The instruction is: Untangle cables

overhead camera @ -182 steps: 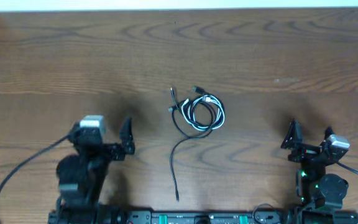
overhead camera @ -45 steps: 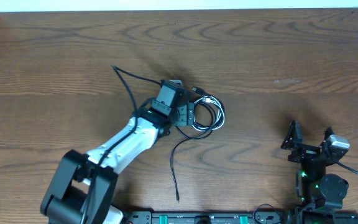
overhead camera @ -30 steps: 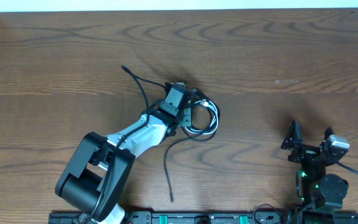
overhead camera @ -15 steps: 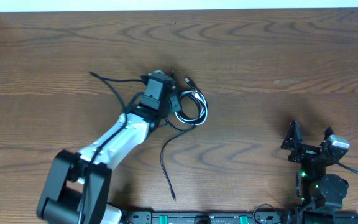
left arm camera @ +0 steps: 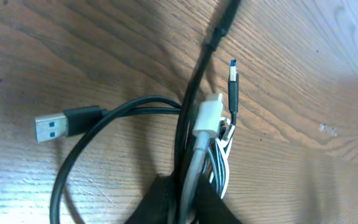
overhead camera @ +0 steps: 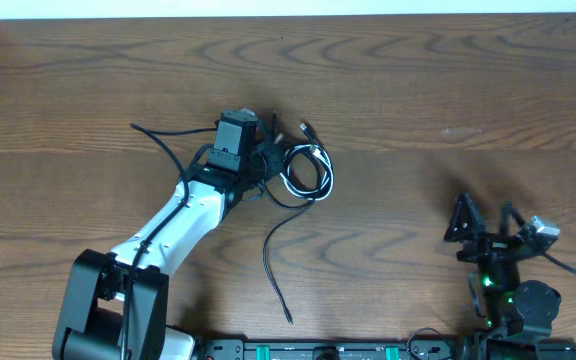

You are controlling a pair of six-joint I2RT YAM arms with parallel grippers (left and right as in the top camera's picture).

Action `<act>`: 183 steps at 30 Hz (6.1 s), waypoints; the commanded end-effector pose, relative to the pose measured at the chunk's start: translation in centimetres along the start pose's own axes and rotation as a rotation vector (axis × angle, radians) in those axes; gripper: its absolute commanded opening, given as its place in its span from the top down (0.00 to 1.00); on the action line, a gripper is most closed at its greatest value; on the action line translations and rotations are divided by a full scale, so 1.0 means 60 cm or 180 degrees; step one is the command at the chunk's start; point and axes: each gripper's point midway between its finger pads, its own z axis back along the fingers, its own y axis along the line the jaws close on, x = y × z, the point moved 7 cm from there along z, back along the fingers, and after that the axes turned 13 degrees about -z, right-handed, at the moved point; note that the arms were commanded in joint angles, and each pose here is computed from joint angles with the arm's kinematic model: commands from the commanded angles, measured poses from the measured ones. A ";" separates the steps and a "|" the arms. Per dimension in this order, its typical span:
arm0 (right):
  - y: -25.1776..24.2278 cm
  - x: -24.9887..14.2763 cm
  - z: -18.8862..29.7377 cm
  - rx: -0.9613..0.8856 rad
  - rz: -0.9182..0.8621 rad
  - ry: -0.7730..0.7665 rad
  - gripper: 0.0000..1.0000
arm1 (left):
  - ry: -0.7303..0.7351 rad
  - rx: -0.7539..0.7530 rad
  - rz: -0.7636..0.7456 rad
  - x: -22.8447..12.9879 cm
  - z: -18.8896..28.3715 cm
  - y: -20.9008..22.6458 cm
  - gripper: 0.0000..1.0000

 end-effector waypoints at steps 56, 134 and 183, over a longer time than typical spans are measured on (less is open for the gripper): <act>0.078 -0.230 -0.222 -0.0027 0.0086 0.2868 0.31 | 0.0662 -0.0174 -0.1784 -0.094 -0.071 -0.031 0.92; 0.106 -0.149 -0.181 0.0526 -0.0022 0.3033 0.49 | -0.0012 -0.0574 -0.1190 0.011 -0.014 -0.026 0.92; 0.099 -0.136 -0.195 -0.0349 -0.0050 0.2920 0.23 | -0.0075 -0.0545 -0.1001 0.017 -0.014 -0.026 0.93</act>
